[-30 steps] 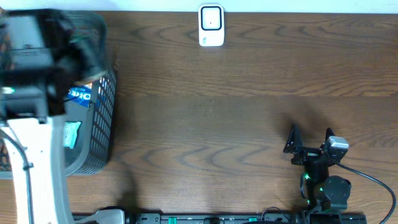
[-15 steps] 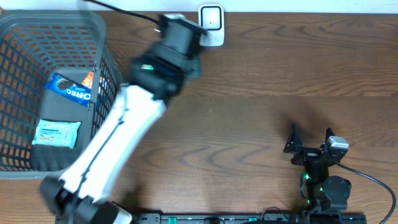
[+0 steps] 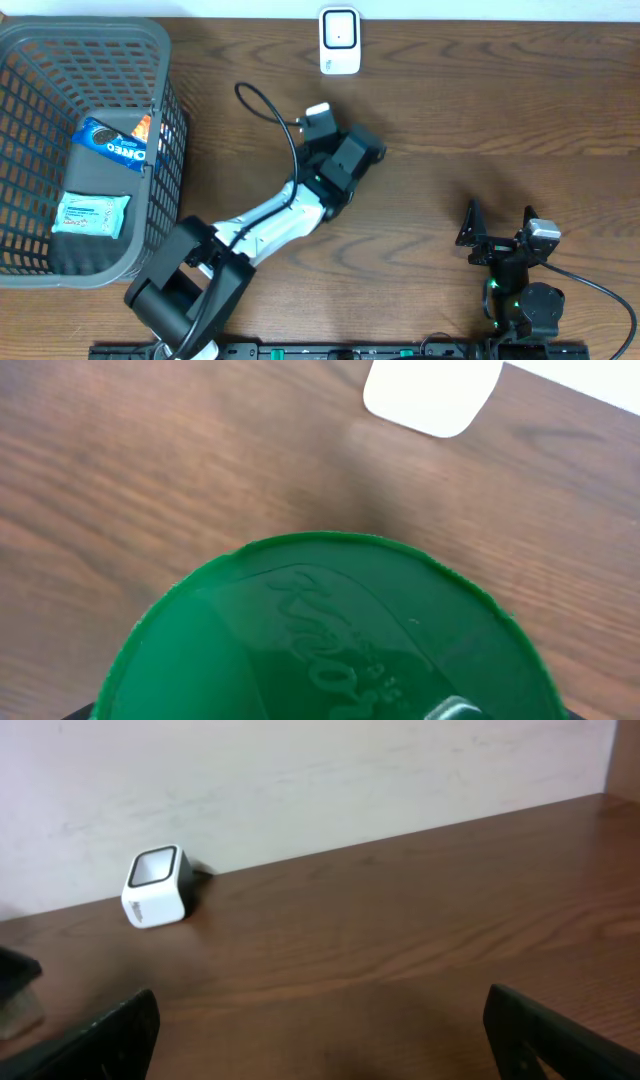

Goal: Scan the item barcode
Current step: 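Carry the jar toward the white scanner with the left gripper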

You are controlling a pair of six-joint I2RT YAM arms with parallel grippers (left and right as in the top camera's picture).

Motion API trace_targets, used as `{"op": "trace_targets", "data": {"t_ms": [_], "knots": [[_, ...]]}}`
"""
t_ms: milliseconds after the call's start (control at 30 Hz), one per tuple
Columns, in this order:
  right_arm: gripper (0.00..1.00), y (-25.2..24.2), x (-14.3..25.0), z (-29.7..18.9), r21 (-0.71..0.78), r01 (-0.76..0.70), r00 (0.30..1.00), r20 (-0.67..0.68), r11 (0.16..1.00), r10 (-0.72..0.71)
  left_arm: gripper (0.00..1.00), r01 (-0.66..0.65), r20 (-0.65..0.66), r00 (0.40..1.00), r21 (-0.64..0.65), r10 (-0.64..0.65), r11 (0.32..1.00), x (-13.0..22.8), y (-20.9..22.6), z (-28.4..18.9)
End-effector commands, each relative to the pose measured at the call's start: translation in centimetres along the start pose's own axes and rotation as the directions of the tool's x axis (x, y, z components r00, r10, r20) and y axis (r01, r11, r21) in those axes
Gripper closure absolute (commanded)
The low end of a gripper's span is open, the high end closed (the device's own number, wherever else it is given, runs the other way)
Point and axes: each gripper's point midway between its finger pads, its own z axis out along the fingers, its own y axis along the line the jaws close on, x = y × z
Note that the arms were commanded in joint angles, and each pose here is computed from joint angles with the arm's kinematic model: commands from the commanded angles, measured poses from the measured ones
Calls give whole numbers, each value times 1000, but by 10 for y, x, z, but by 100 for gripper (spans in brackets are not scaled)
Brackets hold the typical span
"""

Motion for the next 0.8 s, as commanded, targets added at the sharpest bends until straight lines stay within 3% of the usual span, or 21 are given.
{"op": "trace_targets", "data": {"t_ms": [0,400,567,767], "knots": [[1,1,1,0,-4,-8,1000,-1,1000,8,42,43,38,998,-23,-42,999,6,15,1],[1,1,1,0,-4,-7,1000,-1,1000,7,42,-112,-22,994,-83,110,990,43,46,13],[1,1,1,0,-4,-8,1000,-1,1000,8,35,-160,19,987,-55,161,986,38,36,18],[1,1,1,0,-4,-7,1000,-1,1000,7,35,-169,108,978,-75,177,983,19,33,17]]}}
